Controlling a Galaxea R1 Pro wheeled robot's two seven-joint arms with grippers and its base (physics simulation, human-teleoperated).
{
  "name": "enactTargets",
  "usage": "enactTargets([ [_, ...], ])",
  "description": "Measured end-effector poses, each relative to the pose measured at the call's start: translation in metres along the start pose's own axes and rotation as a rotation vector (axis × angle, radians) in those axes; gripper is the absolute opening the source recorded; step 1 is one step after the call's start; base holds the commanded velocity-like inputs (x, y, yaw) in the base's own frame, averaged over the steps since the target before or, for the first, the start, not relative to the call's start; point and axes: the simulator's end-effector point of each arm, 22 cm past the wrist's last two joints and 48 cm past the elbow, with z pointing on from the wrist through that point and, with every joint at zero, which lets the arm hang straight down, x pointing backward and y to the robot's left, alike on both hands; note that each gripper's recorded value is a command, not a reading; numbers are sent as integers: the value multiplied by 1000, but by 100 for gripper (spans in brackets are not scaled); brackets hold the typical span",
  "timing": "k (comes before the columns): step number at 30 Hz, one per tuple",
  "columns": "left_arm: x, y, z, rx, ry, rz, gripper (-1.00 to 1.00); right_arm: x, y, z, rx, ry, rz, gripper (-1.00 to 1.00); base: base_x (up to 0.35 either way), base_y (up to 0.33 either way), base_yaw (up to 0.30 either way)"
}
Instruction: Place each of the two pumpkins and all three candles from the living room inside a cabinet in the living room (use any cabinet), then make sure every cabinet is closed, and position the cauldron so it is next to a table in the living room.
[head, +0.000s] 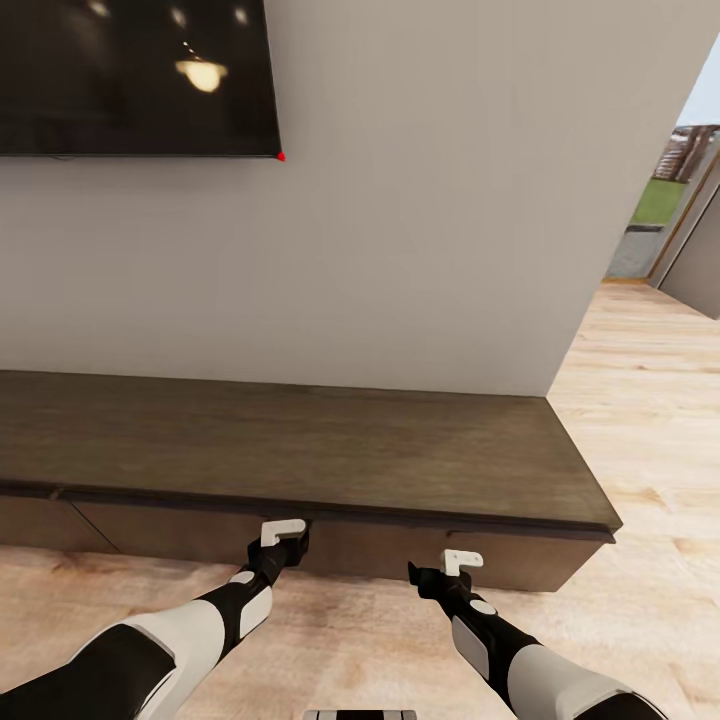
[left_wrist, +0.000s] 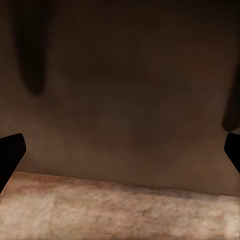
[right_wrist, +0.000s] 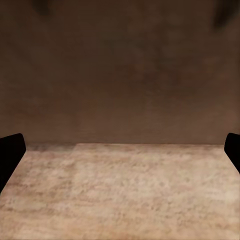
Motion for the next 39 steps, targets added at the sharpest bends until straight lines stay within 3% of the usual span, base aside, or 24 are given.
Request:
enactTargets([
  [10, -2, 0, 1, -2, -5, -13, 100, 0, 0, 0, 0, 0, 1, 100, -28, -1, 0],
  [25, -4, 0, 1, -4, -7, -24, 100, 0, 0, 0, -2, 0, -1, 100, -279, -72, 0],
  [39, -10, -1, -1, -3, -19, -28, 100, -3, 1, -1, -3, -1, -1, 100, -22, -6, 44],
])
